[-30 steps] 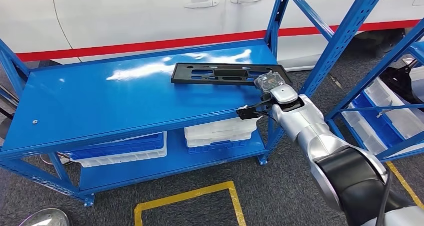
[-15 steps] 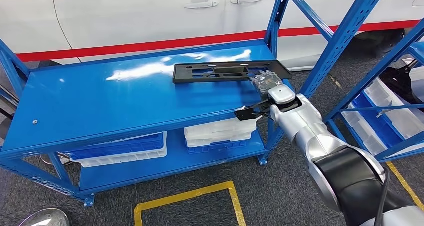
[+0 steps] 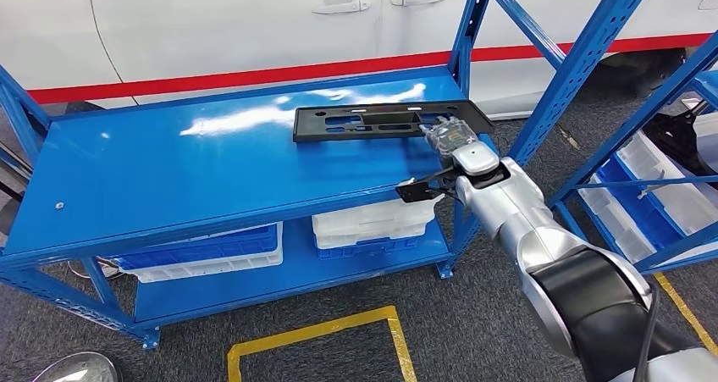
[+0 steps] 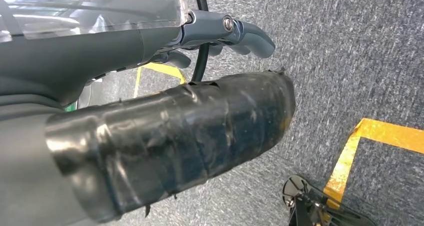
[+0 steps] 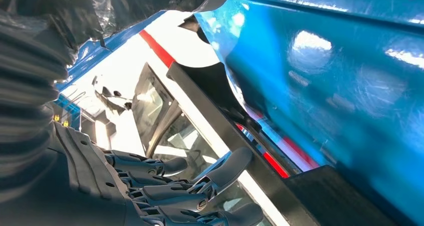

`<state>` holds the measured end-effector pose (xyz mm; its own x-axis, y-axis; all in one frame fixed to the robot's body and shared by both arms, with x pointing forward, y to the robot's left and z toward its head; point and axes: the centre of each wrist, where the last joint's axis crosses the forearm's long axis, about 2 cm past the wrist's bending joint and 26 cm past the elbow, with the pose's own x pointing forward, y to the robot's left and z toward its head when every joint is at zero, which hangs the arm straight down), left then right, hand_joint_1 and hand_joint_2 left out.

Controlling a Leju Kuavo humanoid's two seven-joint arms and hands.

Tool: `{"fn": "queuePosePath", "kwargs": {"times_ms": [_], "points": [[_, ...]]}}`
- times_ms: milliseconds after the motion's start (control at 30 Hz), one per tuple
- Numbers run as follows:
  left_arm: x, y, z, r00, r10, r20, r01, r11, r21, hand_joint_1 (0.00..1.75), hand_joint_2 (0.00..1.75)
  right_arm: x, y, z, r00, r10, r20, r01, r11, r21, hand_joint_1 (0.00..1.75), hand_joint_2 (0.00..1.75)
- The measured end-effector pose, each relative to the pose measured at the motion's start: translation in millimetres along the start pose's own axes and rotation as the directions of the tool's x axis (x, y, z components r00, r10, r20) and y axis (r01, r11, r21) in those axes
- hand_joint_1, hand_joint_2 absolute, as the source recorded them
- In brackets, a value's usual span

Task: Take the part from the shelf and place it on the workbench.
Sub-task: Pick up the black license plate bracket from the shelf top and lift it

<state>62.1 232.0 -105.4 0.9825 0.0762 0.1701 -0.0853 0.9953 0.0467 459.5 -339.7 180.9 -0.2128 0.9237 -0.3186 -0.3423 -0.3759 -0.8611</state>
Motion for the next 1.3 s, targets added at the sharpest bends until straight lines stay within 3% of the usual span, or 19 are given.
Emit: {"fn": "queuePosePath", "kwargs": {"times_ms": [367, 767, 1300], "points": [[0.5, 5.1, -0.9, 1.0, 0.016, 0.013, -0.016, 1.0, 0.009, 0.0, 0.0, -3.9, -64.1, -2.2, 0.998, -0.027, 0.06, 0.034, 0.993, -0.116, 0.0, 1.75], [0.8, 8.8, -1.5, 0.999, 0.026, 0.023, -0.026, 1.0, 0.014, 0.0, 0.0, -7.0, -111.3, 1.6, 0.996, -0.018, 0.092, 0.032, 0.988, -0.148, 0.0, 1.75], [1.2, 9.3, -1.6, 0.999, 0.029, 0.013, -0.029, 0.999, 0.018, 0.0, 0.0, -0.6, -86.0, -2.1, 0.995, -0.056, 0.085, 0.063, 0.994, -0.087, 0.0, 1.75]]}}
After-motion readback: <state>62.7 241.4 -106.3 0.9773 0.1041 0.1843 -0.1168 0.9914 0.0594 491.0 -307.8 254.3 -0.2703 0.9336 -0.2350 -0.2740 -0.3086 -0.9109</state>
